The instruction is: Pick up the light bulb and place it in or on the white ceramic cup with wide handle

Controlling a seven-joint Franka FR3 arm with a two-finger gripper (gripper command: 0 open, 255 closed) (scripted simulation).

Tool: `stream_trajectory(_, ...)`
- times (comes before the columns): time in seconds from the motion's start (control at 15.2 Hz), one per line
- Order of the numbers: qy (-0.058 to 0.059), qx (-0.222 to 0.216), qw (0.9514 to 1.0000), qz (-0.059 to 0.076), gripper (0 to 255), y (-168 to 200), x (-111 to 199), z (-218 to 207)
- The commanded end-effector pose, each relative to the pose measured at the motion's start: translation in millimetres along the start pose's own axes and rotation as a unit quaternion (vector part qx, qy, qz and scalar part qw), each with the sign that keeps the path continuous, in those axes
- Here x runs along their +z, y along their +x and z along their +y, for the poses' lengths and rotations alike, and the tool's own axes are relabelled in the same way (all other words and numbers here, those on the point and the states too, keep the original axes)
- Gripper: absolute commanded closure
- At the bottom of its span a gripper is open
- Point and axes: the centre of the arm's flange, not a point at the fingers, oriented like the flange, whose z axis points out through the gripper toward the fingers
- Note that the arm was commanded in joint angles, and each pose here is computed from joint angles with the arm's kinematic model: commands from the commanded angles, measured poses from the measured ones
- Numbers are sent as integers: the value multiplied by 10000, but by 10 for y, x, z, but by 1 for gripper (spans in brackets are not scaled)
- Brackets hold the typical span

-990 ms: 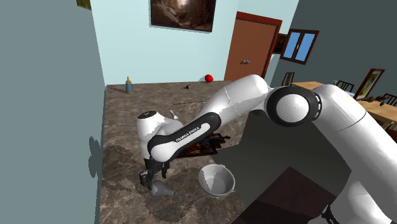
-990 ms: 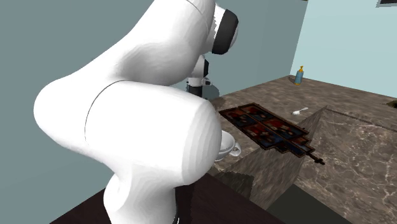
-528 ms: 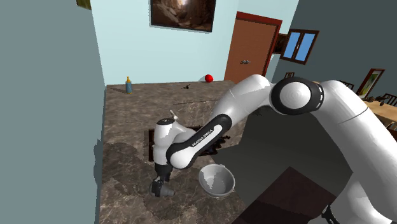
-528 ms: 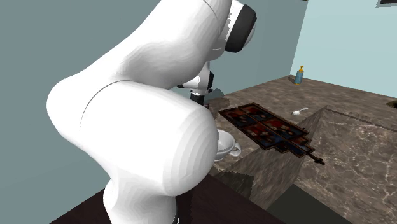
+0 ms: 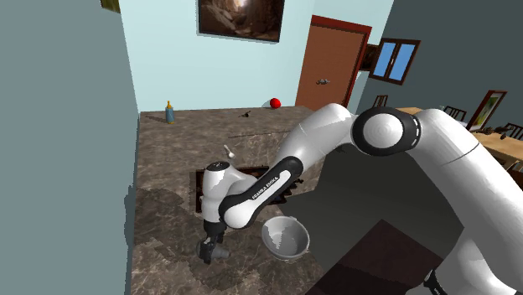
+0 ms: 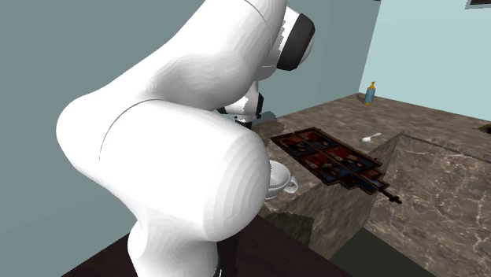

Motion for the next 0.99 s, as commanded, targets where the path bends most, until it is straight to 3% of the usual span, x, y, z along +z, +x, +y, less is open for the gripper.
stream_trajectory(0.0,0,0,10000,0,0,0,1,0)
stream_trajectory(0.07,0,0,10000,0,0,0,0,0)
stream_trajectory(0.13,0,0,10000,0,255,0,0,0)
stream_trajectory(0.73,0,0,10000,0,255,0,1,0)
stream_trajectory(0.92,0,0,10000,0,255,-5,-156,-20)
